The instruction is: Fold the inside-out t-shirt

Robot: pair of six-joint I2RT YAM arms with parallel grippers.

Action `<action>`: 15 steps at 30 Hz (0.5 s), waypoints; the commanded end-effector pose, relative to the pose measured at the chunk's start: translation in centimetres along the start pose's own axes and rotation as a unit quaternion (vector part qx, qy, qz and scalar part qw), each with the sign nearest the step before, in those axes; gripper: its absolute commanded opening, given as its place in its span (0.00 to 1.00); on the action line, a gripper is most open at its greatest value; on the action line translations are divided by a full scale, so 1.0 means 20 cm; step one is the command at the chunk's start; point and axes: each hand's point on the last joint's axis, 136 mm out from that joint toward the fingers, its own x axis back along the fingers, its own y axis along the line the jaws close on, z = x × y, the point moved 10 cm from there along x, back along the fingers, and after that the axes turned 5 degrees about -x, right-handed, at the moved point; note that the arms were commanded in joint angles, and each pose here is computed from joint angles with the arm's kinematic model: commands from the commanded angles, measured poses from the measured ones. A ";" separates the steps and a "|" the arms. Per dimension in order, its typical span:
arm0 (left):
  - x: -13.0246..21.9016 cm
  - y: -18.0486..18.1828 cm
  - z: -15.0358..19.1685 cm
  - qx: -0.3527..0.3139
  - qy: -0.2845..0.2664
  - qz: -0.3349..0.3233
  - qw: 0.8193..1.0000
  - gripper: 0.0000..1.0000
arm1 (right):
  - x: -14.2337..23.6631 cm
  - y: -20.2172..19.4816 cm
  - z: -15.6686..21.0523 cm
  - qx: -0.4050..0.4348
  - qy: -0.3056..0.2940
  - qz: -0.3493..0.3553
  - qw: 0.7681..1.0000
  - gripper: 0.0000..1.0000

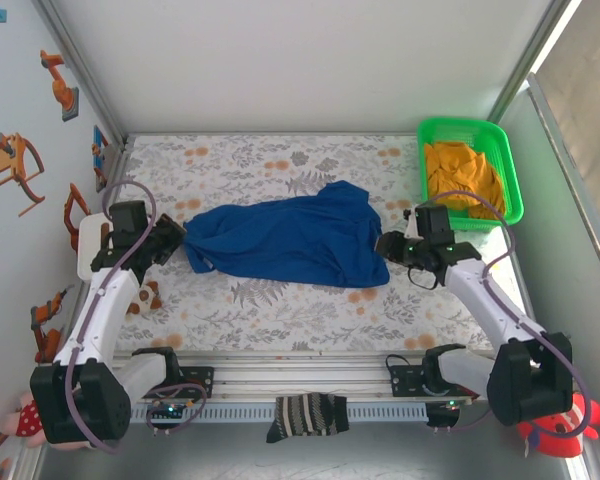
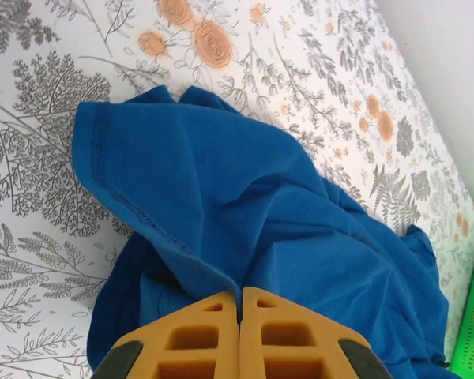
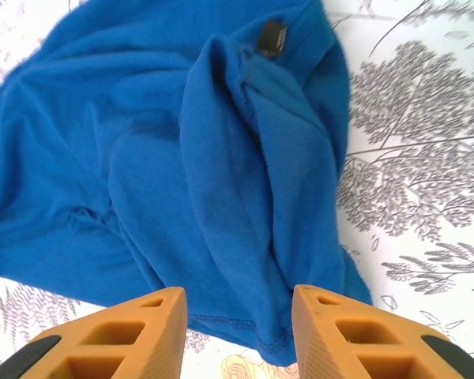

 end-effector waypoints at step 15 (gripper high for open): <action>0.02 -0.03 -0.03 -0.028 -0.020 0.008 0.999 0.00 | -0.30 -0.01 0.22 0.026 0.069 0.056 0.996 0.34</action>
